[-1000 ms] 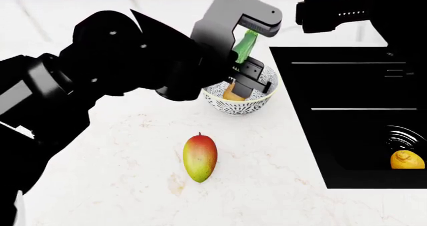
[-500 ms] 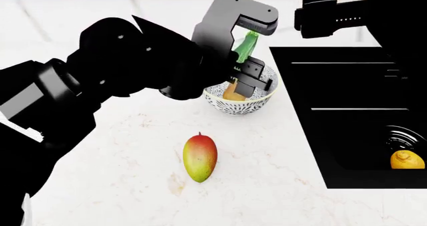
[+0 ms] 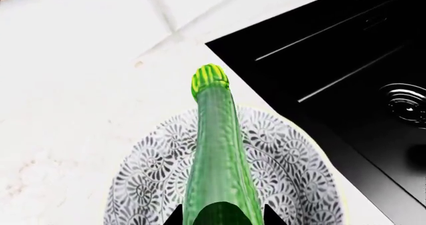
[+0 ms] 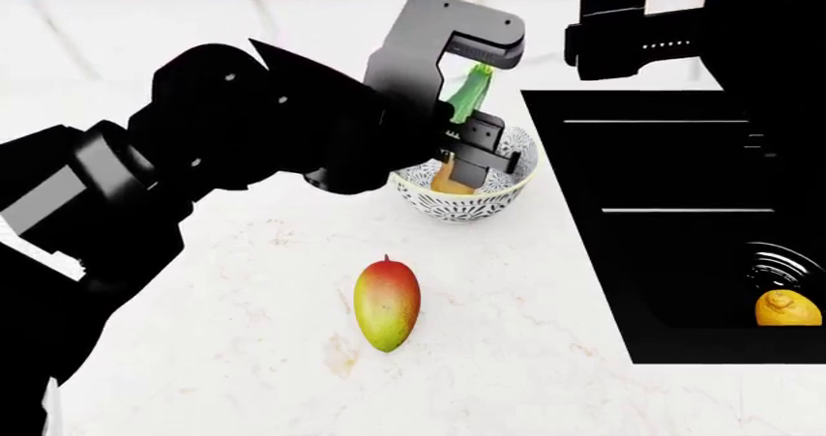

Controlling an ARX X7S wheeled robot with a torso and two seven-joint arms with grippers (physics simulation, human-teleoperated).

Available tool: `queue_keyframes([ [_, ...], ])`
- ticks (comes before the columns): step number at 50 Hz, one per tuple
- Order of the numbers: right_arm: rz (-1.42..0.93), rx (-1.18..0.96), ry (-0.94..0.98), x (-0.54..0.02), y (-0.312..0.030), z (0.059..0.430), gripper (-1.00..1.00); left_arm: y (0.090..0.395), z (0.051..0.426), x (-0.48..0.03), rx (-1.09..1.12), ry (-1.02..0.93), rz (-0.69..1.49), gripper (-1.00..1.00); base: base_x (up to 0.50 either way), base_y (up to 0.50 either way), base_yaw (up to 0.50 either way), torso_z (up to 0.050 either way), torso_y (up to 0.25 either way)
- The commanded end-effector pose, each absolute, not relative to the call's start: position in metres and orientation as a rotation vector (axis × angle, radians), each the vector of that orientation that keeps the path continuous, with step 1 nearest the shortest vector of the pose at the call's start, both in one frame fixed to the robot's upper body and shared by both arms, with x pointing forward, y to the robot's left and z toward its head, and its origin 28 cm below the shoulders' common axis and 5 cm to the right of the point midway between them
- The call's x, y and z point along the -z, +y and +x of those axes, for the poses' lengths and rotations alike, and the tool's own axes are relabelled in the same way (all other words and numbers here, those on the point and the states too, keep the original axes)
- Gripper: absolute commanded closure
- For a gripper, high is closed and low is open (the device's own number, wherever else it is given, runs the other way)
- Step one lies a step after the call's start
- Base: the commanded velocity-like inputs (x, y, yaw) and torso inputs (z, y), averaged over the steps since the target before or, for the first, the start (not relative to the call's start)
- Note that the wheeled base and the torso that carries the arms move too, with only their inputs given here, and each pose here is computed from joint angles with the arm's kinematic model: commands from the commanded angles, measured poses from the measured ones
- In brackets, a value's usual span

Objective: There is a mixed pile of frozen fruits and vegetables on the counter. Locate all the frozen vegetables and place the items in a bowl on the counter. Take all the frozen fruits and defrost them in a running sink.

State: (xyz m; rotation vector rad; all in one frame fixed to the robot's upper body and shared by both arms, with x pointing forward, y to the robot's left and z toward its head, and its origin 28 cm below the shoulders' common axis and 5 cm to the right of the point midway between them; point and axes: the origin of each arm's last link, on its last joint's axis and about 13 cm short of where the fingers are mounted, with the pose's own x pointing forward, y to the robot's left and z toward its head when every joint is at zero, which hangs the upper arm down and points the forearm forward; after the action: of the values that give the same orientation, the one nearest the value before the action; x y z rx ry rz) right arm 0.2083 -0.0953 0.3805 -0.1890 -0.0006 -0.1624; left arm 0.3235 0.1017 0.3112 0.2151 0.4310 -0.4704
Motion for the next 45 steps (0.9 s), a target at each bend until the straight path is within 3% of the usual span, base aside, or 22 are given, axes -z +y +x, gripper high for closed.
queue_keyframes([
  [1, -0.191, 0.162, 0.000, -0.3805, -0.0946, 0.2088, -1.00, 0.1026, 0.3240, -0.3105, 0.467, 0.436, 0.205, 1.00, 0.00, 0.00, 0.00, 0.000, 0.000],
  [20, -0.195, 0.161, 0.004, -0.3788, -0.0941, 0.2099, -1.00, 0.1038, 0.3281, -0.3070, 0.442, 0.431, 0.183, 1.00, 0.00, 0.00, 0.00, 0.001, 0.000],
  [21, -0.195, 0.161, 0.005, -0.3789, -0.0942, 0.2099, -1.00, 0.1039, 0.3284, -0.3067, 0.441, 0.432, 0.182, -1.00, 0.00, 0.00, 0.00, 0.000, 0.000],
  [45, -0.198, 0.161, 0.004, -0.3795, -0.0933, 0.2095, -1.00, 0.1074, 0.3272, -0.3111, 0.437, 0.429, 0.171, -1.00, 0.00, 0.00, 0.00, 0.000, 0.000],
])
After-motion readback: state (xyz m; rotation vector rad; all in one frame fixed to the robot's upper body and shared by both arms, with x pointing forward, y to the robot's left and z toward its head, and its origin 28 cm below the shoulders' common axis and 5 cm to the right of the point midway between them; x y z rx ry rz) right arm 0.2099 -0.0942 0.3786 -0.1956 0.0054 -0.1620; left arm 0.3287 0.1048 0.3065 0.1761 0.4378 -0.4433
